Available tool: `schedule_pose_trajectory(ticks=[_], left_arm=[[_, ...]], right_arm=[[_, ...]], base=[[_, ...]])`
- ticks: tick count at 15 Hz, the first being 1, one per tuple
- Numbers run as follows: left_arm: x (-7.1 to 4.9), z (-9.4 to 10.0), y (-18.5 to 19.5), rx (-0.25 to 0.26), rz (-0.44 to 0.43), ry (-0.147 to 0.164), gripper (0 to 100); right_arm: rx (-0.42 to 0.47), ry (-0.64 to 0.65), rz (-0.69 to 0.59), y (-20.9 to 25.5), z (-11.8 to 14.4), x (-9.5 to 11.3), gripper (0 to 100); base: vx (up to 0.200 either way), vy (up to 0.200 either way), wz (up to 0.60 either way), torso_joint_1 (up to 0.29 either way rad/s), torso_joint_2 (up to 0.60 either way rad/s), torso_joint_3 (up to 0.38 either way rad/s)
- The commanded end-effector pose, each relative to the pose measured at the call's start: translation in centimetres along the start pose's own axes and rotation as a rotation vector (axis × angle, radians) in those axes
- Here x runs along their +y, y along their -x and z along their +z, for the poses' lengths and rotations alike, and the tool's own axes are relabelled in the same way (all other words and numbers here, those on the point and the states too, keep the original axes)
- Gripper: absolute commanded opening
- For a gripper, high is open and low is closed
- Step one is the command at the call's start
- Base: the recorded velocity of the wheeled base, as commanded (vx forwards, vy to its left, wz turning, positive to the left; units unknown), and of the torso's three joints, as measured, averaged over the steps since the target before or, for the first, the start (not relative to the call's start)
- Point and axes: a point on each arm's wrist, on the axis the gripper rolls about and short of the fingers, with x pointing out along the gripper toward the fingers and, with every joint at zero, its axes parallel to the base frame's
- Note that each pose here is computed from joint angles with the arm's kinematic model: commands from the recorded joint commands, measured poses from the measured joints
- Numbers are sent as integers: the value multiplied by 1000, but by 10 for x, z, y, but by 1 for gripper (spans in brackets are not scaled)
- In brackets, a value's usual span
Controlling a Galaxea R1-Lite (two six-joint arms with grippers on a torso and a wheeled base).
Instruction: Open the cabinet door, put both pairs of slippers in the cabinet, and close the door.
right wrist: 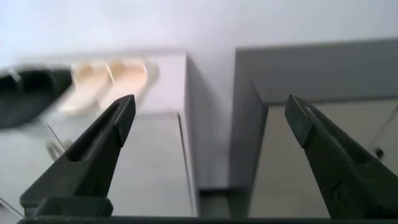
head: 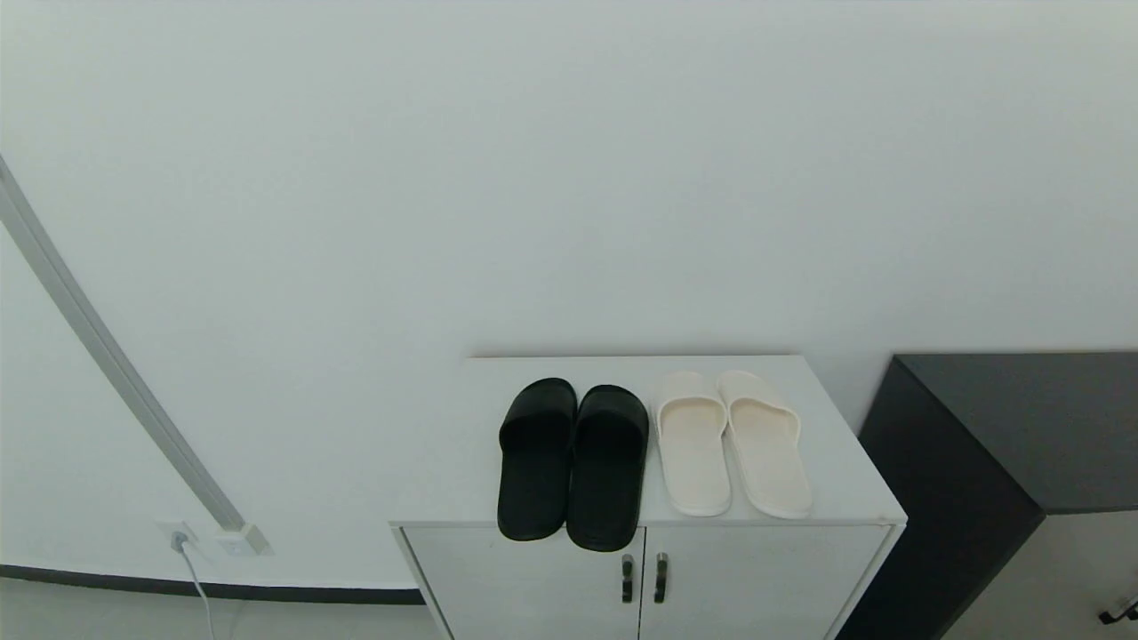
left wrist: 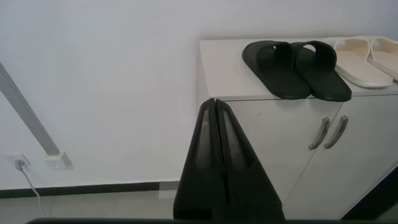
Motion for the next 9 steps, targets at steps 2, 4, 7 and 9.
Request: schedule_pose_trajectory(ticks=[2,4,7,9], left_arm=[[0,0,0,0,1,0,0],[0,0,0,2,1,0,0],[0,0,0,2,1,0,0],[0,0,0,2,1,0,0]], right_arm=[[122,-68,136,-12,70,2,100],[290,-39,215,-31,52,6,100],[476,-63,326,-72,50,13,100],[499,-62,392,-109,54,23,100]], base=[[0,0,0,0,0,0],[0,0,0,0,0,0],[0,0,0,0,0,0],[0,0,0,0,0,0]])
